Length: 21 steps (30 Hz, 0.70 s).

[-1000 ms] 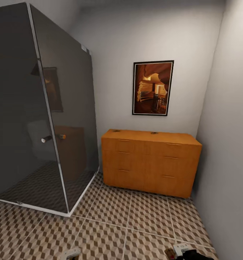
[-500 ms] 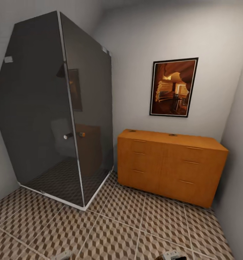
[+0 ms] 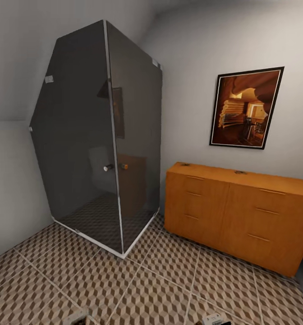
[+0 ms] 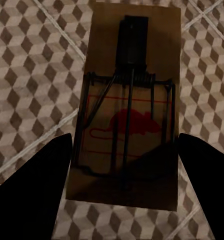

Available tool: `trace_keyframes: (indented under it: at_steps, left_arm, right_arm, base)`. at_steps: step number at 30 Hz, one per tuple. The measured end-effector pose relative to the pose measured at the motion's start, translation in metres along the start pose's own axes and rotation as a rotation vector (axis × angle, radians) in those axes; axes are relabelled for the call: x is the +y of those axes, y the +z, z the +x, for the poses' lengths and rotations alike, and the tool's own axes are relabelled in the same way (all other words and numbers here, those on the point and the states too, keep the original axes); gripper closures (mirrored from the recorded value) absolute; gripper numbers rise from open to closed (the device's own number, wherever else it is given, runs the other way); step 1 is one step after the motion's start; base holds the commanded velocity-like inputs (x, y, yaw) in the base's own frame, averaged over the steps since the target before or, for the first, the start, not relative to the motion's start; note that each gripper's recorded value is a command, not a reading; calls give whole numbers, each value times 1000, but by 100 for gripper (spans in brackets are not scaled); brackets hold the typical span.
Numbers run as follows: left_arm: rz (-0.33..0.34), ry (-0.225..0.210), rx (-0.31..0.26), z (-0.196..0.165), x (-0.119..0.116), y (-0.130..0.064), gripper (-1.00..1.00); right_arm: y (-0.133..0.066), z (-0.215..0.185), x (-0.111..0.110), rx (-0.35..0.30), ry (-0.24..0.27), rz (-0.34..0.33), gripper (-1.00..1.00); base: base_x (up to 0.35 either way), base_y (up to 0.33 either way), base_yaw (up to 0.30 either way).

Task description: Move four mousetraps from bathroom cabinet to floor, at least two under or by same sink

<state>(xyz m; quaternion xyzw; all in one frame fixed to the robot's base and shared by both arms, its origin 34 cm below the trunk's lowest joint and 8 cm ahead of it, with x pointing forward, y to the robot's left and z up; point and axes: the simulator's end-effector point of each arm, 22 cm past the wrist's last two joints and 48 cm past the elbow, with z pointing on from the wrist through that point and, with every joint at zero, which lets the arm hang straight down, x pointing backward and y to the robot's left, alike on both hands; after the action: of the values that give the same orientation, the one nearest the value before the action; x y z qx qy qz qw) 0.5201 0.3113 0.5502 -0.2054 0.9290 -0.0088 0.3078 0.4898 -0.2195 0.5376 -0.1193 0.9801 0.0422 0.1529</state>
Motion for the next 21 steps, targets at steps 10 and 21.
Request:
trace_keyframes:
  at_steps: [10, 21]
  left_arm:
    - [4, 13, -51, -11, -2, 0, 100]
    - [4, 13, -55, -12, -2, 0, 100]
  right_arm:
    - [0, -6, 0, -29, -2, 0, 100]
    - [0, -7, -1, -34, 6, -1, 100]
  base:
    - [0, 0, 105]
    - [0, 0, 231]
